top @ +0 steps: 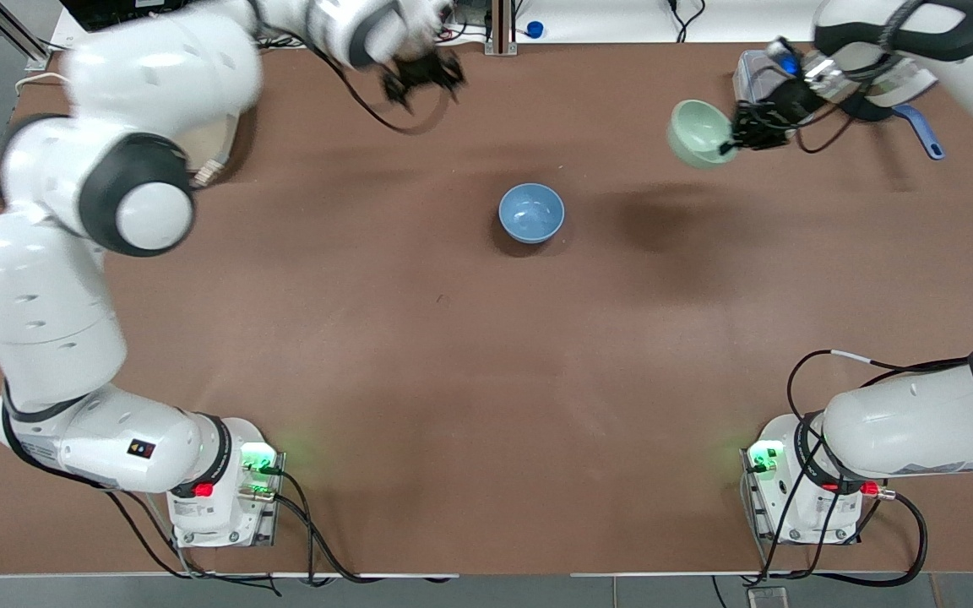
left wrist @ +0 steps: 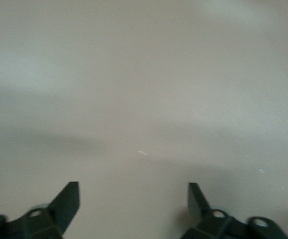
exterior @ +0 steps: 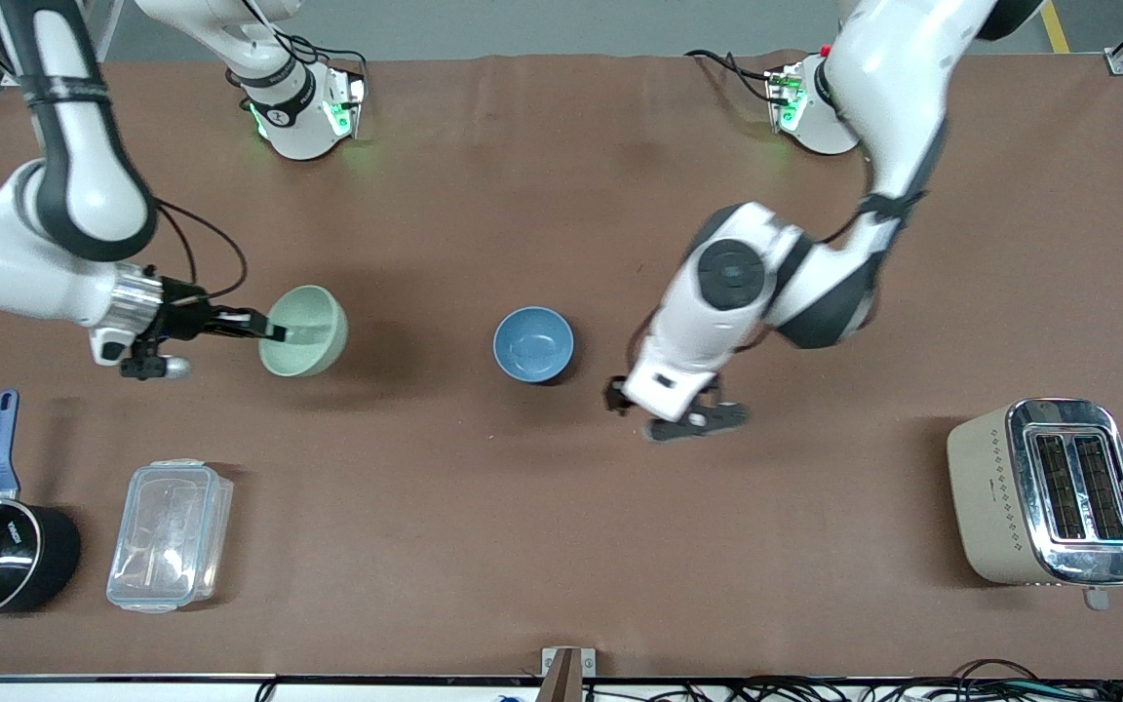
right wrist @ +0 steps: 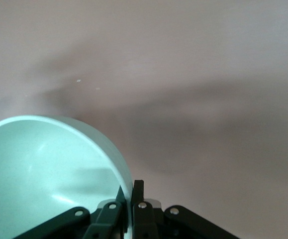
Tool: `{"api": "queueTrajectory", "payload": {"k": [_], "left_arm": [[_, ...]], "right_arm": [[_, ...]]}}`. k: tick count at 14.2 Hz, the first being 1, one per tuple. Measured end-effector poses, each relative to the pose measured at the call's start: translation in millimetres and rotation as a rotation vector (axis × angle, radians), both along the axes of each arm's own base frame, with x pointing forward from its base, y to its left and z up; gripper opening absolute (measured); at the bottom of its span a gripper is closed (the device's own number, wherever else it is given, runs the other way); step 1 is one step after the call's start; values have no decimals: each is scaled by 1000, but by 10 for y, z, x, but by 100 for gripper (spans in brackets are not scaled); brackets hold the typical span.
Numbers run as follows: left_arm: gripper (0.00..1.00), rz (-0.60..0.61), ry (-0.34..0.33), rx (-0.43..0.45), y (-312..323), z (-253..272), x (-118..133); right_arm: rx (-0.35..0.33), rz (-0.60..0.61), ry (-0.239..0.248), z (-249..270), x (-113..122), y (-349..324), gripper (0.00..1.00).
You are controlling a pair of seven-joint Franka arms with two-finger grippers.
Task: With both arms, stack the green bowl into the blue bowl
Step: 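Release the blue bowl with the left gripper while the right gripper lifts the green bowl, then carry the green bowl over the blue bowl while the left gripper withdraws, then lower the green bowl into the blue bowl with the right gripper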
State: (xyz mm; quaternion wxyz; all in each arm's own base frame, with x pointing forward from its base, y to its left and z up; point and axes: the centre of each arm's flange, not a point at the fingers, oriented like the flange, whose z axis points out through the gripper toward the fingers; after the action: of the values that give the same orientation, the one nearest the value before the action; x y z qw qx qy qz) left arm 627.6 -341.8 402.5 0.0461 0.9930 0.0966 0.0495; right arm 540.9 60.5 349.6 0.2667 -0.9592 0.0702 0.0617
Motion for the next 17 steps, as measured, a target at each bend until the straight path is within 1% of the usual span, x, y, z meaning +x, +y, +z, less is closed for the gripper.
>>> {"api": "queueTrajectory", "payload": {"k": [3, 5, 6, 8, 10, 12, 15, 17], "left_arm": [[100, -74, -27, 67, 1098, 682, 242], [100, -139, -27, 107, 1747, 995, 289], [100, -165, -23, 124, 2007, 1140, 271], [100, -200, -14, 141, 2293, 1397, 176], [100, -225, -2, 157, 2314, 1660, 4], [100, -255, 26, 174, 2301, 1900, -209], [100, -270, 32, 138, 2468, 2136, -394], [100, -272, 41, 132, 2599, 2188, -523]], "right_arm": [[-27, -46, -7, 69, -42, 791, 4], [-51, -74, -26, 117, -136, 1324, 4], [-65, -80, -31, 119, -197, 1537, 4], [-93, -76, -34, 19, -305, 1812, 4], [-101, -72, -27, -170, -356, 1976, 4], [-96, -84, -21, -368, -389, 2133, 4], [-94, -79, -22, -676, -457, 2351, 4], [-101, -52, -23, -822, -506, 2472, 4]]}}
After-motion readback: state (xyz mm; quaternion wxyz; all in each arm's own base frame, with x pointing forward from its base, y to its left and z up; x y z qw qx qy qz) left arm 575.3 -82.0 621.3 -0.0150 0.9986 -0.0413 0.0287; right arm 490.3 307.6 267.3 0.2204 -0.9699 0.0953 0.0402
